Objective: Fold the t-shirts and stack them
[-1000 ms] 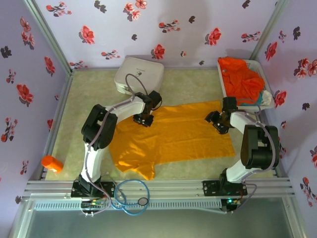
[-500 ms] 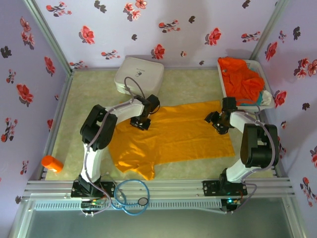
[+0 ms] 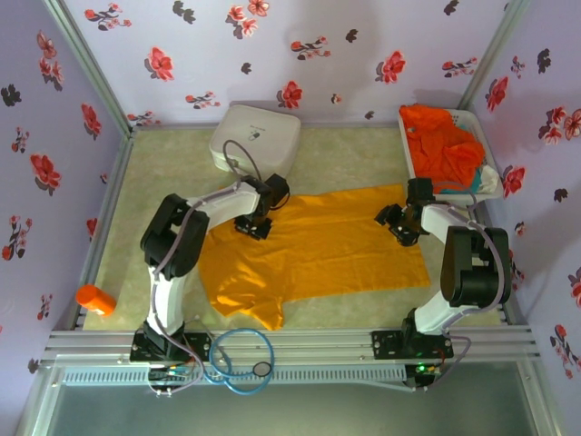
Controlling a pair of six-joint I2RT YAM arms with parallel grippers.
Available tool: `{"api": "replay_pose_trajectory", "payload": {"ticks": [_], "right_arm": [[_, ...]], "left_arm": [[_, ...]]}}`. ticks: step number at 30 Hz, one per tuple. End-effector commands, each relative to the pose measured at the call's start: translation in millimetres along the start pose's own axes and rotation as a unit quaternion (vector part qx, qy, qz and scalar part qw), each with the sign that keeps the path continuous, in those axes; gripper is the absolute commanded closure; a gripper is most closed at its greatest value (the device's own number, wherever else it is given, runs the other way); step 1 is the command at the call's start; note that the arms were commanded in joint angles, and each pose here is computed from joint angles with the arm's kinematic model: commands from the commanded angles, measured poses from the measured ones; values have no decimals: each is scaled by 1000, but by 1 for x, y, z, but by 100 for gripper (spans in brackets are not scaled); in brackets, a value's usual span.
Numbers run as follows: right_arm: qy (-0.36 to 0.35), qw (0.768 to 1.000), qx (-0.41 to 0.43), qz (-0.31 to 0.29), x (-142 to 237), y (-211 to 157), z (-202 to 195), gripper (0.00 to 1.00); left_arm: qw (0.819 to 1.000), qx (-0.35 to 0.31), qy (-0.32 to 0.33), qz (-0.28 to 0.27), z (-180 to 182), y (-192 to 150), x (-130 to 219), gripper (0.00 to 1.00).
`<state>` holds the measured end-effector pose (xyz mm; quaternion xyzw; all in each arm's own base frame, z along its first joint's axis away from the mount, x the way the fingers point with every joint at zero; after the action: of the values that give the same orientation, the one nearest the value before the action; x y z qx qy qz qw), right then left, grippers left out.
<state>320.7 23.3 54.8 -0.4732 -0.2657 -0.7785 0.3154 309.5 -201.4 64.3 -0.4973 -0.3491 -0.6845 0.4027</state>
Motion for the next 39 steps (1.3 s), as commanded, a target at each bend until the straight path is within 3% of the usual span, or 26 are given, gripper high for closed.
{"api": "replay_pose_trajectory", "payload": {"ticks": [1, 7, 12, 18, 39], "right_arm": [[-5, 1000, 6, 11, -4, -4, -4, 36], [-7, 1000, 4, 16, -7, -6, -7, 36], [-9, 1000, 14, 14, -6, -7, -9, 33], [-7, 1000, 15, 6, -3, -6, -7, 31], [-4, 1000, 14, 14, -4, -7, -7, 32]], "left_arm": [[998, 44, -28, -27, 17, -14, 33, 74], [980, 158, -114, -47, 47, -49, 41, 65], [936, 281, -208, -47, 76, -72, 22, 61], [914, 324, -239, -51, 88, -64, 3, 60], [910, 336, -232, -66, 101, -40, -22, 67]]}}
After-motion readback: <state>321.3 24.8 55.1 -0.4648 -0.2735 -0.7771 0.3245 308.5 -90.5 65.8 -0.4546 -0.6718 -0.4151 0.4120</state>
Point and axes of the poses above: each hand's point on the last joint's axis, 136 mm out from that joint toward the fingers, its own x axis back along the fingers, its own z axis along the line the jaws close on, y = z × x, the point moved 3 cm from there along x, back along the fingers, and after that the axes turned 3 degrees about -x, right-handed, at the moved point
